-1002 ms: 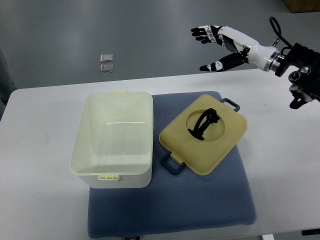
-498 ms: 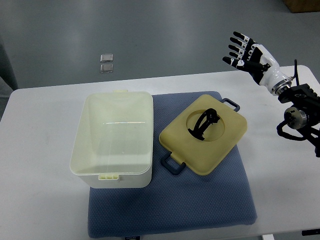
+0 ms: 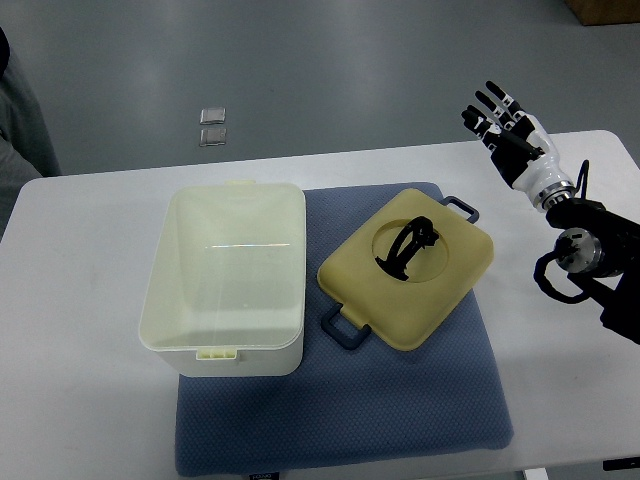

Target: Open white storage box with right hand

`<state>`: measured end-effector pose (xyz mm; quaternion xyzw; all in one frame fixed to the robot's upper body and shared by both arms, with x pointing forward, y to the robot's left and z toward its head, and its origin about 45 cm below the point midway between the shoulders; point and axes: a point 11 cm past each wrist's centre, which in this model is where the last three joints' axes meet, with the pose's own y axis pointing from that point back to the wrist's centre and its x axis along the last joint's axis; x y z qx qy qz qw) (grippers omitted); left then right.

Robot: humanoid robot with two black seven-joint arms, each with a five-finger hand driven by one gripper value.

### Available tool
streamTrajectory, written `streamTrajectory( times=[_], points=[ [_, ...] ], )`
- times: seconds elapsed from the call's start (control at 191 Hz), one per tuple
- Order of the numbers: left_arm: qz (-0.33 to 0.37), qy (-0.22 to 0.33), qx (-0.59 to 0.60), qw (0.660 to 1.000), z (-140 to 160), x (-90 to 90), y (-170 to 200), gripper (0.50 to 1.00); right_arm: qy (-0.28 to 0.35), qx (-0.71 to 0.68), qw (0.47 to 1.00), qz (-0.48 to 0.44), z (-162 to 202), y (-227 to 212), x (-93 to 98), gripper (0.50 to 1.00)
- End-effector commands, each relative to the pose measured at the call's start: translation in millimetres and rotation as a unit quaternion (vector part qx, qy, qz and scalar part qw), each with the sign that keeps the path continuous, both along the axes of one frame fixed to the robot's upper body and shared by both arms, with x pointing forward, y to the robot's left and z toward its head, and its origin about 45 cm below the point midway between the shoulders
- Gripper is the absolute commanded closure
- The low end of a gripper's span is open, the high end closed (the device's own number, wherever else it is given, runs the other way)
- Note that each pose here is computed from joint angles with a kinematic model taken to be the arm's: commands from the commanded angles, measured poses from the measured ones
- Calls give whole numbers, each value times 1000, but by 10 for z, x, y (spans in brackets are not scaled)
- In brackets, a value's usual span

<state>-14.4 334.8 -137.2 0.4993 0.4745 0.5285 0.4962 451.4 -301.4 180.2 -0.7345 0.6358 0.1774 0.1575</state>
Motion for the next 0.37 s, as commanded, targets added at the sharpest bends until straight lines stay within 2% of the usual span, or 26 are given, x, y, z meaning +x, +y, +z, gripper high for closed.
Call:
streamTrajectory(
  times=[0.0, 0.367],
  points=[
    [0, 0, 0, 1000, 0, -3, 0, 500, 3, 13, 1000, 3, -63, 122, -22, 576],
    [0, 0, 0, 1000, 0, 6, 0, 500, -1, 7, 1000, -14, -43, 5, -2, 574]
  ],
)
